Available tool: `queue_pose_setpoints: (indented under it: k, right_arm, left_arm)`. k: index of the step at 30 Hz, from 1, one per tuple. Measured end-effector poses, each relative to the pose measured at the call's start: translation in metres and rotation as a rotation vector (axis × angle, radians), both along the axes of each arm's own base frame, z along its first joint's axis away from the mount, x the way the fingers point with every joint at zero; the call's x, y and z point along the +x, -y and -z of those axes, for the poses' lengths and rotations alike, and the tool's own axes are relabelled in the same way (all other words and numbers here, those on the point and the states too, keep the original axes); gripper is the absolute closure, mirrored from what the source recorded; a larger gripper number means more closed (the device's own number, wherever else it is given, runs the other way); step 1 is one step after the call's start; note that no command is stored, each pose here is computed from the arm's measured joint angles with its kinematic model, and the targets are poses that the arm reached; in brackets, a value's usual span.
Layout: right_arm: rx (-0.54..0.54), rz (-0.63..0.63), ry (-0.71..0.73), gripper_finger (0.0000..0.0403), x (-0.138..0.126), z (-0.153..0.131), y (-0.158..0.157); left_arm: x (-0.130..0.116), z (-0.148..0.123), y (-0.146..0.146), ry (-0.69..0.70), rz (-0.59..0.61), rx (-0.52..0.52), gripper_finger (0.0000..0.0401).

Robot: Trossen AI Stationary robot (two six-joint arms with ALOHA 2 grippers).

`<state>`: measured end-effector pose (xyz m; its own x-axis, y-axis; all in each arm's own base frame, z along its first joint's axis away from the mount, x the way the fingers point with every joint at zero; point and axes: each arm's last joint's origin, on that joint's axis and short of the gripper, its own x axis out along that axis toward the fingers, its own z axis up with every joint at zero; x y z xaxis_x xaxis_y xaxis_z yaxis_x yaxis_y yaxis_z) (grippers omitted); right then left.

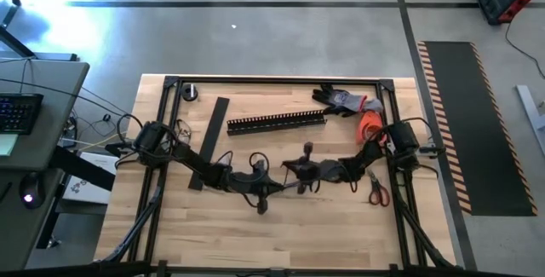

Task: Ziptie cables
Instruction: Wrap the cables together using a zip tie

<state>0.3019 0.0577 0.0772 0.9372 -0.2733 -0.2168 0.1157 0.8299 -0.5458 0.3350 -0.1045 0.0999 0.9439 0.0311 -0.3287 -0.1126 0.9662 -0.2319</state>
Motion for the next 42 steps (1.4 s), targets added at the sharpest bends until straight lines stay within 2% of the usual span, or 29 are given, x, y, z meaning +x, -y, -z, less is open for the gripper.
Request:
queue_pose_setpoints:
  k: [2,6,17,24,31,36,42]
  right_arm:
    - [-0.042,0.0,-0.008,0.0403,-0.001,0.0,-0.004]
    - [-0.05,-0.053,-0.01,0.0403,-0.002,0.0,-0.01]
    - [-0.305,-0.133,-0.053,0.0403,-0.007,-0.003,-0.032]
    - [-0.379,-0.172,-0.059,0.0403,-0.002,-0.007,-0.044]
    - [-0.378,-0.153,-0.061,0.0403,-0.006,-0.005,-0.043]
    - [-0.348,-0.101,-0.044,0.0403,-0.013,-0.003,-0.03]
    - [-0.327,-0.141,-0.032,0.0403,-0.015,-0.002,-0.029]
  left_arm:
    - [-0.001,0.001,-0.002,-0.002,-0.005,-0.017,0.0401]
    - [-0.001,0.0,-0.005,-0.003,0.027,-0.039,0.0401]
    - [0.003,-0.001,-0.015,0.003,0.073,-0.098,0.0401]
    - [0.005,-0.002,-0.02,0.006,0.094,-0.117,0.0401]
    - [0.005,-0.001,-0.02,-0.003,0.096,-0.131,0.0401]
    - [0.005,-0.001,-0.019,-0.007,0.125,-0.142,0.0401]
    - [0.005,-0.001,-0.019,-0.007,0.129,-0.143,0.0401]
